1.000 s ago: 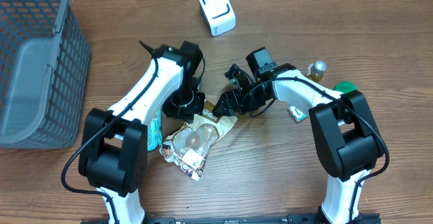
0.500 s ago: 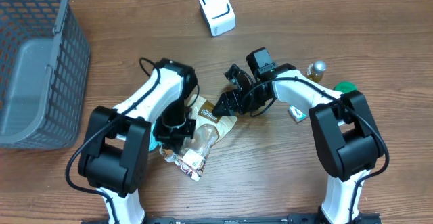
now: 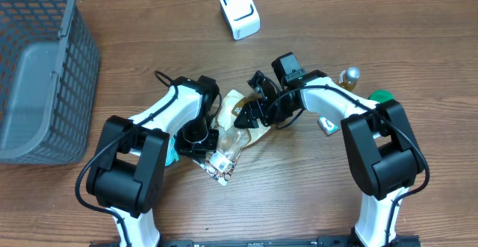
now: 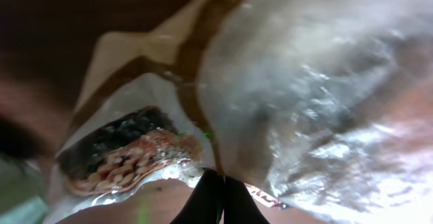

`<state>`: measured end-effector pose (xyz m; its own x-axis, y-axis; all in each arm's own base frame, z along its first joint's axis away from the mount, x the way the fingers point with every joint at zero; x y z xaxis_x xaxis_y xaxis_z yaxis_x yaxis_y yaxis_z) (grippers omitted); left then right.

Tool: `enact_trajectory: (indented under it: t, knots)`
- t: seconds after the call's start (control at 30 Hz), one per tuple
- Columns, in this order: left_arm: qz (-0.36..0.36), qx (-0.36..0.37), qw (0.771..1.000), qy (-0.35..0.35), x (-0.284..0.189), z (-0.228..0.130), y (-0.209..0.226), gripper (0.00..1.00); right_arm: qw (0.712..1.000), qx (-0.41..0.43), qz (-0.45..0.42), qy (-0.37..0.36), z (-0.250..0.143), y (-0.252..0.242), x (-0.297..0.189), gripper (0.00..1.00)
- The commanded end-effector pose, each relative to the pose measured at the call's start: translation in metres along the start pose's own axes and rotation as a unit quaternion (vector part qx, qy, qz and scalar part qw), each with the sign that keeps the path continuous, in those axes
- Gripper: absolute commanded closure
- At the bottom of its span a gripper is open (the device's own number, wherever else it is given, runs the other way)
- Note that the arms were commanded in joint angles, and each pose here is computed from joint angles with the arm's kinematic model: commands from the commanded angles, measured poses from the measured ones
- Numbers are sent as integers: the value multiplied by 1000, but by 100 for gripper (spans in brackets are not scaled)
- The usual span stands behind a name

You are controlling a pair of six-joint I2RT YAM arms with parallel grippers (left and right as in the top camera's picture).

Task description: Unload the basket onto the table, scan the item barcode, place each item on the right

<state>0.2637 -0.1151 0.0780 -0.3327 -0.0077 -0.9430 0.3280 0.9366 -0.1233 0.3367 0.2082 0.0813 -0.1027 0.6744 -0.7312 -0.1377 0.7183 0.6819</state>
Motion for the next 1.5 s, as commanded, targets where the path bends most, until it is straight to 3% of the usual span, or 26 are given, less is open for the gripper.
enact_trajectory:
  t: [0.0,0.47,0.63,0.8,1.03,1.2,1.47]
  knots:
    - [38,-12,999,-22,-1,6,11,96,1000,11,-20,11,-4,-12,7,21]
    - [50,-11,998,-43,-2,13,12,96,999,35,-2,39,-14,-5,13,28]
    - [50,-11,998,-45,-2,14,12,96,998,43,0,46,-16,0,17,36]
    - [49,-12,998,-48,-2,15,12,96,996,44,41,59,-19,8,17,48]
    - [51,-12,997,-56,-5,18,12,96,996,43,48,56,-16,10,14,73]
    - [51,-16,992,-115,-38,33,13,96,998,28,55,34,-4,22,-1,78]
    - [60,-54,959,-272,-148,50,33,96,997,-38,43,-52,18,62,-51,96]
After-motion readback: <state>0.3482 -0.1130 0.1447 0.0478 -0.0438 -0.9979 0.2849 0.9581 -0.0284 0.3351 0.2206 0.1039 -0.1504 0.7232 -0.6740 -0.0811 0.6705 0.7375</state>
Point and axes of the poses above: each gripper's point midway between its finger pads, its own x axis out along the fingers, its own y axis along the line the jaws close on, z = x × y, the point moved 8 cm from there along -x, back along the fingers, and after that the axes turned 15 degrees about x, right-handed, at the moved point
